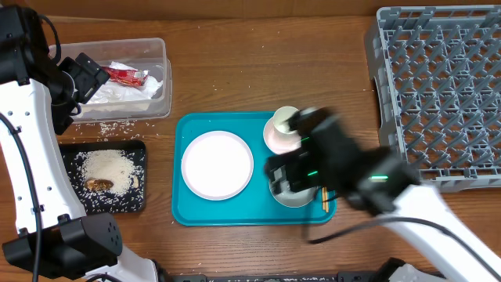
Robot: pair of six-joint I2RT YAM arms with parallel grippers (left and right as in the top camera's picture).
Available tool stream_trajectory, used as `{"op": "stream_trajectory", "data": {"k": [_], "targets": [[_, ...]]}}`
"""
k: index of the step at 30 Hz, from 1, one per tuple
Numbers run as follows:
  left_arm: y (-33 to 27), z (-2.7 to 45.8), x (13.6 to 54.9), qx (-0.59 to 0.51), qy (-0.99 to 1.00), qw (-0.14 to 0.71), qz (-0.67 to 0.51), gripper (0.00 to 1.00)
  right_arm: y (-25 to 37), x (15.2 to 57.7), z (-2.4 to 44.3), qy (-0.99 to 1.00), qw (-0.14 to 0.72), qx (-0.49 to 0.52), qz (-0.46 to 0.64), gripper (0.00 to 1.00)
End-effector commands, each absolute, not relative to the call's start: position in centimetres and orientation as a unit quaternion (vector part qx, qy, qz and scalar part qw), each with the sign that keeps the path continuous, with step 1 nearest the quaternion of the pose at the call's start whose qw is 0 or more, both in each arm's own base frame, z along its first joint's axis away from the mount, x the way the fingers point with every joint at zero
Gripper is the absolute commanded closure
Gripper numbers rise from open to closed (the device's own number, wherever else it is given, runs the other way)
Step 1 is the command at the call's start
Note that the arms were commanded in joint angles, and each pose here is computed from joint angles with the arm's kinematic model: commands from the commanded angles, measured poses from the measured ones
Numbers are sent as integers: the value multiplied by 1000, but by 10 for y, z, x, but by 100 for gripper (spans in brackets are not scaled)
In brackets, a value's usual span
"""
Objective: Sort waste into correct bins and load items into the dishwasher
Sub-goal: 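Reach the right gripper to the light blue bowl and grasp its rim, then carry the blue bowl with the right gripper into the grey dish rack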
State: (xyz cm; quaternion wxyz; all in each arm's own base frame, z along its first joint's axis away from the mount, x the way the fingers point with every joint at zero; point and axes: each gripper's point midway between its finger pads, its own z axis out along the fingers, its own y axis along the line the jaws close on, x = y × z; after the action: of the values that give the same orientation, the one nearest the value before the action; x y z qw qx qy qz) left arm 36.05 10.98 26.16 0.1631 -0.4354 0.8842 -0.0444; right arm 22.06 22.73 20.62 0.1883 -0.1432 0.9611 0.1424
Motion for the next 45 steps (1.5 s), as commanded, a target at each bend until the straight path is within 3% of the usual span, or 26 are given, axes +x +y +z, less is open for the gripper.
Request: {"op": "stream_trajectory", "data": {"k": [1,9,11,16,18,20,29,35,37,39,45], "targets": [[110,258,362,-440,883,157,-45,0,220,244,178,966,244,-87,-9,0],[110,258,362,-440,883,157,-45,0,249,226,85,987,99,-121,-43,0],[110,258,362,-440,883,158,-45,0,254,224,73,988,83,-122,-40,17],[110,258,362,-440,883,157,-45,0,268,224,55,991,67,-116,-21,23],[110,258,362,-440,883,157,-45,0,271,229,54,990,77,-114,-18,35],[110,258,362,-440,883,157,-45,0,272,232,52,990,85,-112,-18,41],[110,258,362,-440,883,157,-45,0,250,226,24,989,87,-113,-48,50],[110,258,362,-440,883,158,-45,0,252,227,29,989,89,-112,-48,68],[110,258,362,-440,883,158,-44,0,253,228,36,989,87,-113,-51,86],[110,258,363,-440,883,159,-45,0,256,230,49,989,86,-113,-51,95],[106,258,365,-434,886,160,-46,0,266,239,109,987,90,-127,-48,96]]}}
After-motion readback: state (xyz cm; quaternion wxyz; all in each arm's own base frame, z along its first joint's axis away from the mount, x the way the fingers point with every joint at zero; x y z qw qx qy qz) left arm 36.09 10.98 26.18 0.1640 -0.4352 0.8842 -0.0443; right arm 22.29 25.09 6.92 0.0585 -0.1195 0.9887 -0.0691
